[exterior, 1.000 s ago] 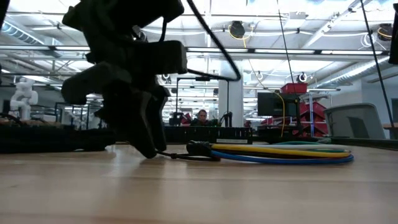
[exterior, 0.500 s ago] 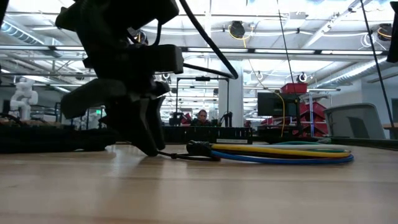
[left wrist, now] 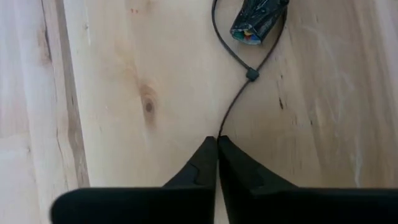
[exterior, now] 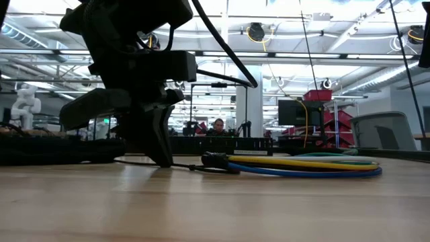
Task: Ziptie cables
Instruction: Wrap the cable wires using a zip tie
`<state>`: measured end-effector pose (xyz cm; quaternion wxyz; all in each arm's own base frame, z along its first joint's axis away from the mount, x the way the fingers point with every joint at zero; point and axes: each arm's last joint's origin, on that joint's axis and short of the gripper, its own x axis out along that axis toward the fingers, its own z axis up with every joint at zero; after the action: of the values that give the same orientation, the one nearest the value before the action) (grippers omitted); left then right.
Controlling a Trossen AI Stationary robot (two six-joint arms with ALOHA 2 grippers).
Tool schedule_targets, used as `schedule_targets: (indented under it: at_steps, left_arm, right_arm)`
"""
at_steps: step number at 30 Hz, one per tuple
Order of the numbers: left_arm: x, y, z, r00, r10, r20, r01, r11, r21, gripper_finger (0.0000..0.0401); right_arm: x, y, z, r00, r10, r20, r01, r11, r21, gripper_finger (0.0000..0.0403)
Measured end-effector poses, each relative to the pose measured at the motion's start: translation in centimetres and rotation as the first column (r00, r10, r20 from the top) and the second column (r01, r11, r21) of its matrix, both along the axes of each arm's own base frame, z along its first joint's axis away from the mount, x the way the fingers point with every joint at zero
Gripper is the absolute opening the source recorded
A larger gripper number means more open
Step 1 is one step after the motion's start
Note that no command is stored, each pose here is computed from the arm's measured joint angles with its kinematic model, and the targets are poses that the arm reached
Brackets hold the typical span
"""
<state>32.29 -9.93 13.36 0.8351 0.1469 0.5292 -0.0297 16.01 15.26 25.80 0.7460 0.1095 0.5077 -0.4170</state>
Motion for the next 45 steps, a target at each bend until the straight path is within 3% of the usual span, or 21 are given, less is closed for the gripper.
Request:
schedule_targets:
  at_steps: [25,45]
  left_arm:
    - [1.0,-1.2,3.3,0.996,-0.048,-0.078,0.05,0.998,0.028,0.0002]
    - [1.9,-2.6,6.6,0.998,-0.055,-0.043,0.057,0.997,0.059,0.0001]
  right_arm:
    - [0.1,0.0,0.0,0.998,-0.027,0.053,0.027,0.999,-0.017,0.0215]
    - [1.3,-0.3,-0.2,0.998,0.005,0.056,-0.007,0.999,0.036,0.0215]
